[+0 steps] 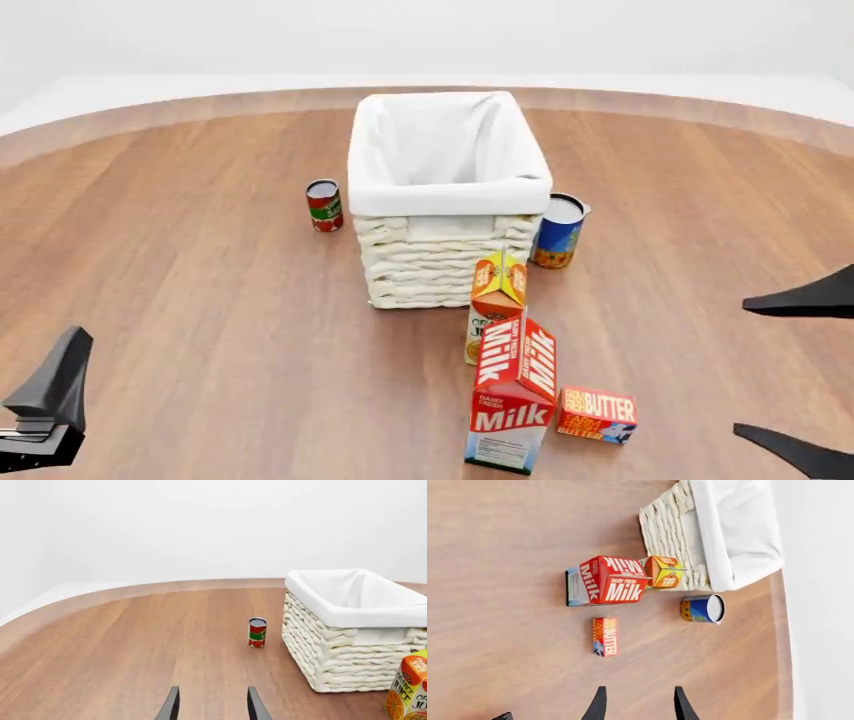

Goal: Pick up the butter and put it in the basket.

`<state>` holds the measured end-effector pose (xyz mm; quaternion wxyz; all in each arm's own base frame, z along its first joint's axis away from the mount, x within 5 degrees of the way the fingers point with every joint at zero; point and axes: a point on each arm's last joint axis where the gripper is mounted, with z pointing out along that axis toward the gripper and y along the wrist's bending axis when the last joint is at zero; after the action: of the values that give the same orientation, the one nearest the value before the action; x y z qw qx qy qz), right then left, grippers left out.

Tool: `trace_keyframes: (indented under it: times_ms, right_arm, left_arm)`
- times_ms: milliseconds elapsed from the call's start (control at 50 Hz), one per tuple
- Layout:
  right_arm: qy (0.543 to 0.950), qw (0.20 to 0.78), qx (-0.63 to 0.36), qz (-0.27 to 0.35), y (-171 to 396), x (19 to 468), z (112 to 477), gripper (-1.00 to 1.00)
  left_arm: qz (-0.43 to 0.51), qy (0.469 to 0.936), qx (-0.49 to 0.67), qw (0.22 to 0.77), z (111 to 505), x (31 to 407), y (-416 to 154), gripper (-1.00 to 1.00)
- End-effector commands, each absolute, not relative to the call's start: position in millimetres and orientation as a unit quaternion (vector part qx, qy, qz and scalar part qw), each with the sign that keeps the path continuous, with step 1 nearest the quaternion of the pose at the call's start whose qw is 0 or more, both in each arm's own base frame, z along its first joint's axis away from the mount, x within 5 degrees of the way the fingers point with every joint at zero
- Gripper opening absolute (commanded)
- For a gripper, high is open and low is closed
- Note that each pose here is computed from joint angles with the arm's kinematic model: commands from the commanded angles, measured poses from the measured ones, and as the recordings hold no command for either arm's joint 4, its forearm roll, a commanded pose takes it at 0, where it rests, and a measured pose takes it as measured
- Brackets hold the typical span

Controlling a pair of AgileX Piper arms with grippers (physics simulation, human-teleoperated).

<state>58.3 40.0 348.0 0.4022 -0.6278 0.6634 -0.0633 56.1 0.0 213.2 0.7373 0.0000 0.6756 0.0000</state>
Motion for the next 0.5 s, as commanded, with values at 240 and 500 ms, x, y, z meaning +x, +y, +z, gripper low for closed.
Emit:
trace_keyframes:
  times_ms: [240,500]
  right_arm:
    - [0.757,0.407,-0.51,0.039,66,80,370,1.0]
    - [0.793,0.376,-0.475,0.06,73,87,350,1.0]
  left_arm:
    - [0.0,0.676,0.0,0.737,213,56,0,1.0]
    - [0.0,0.676,0.0,0.737,213,56,0,1.0]
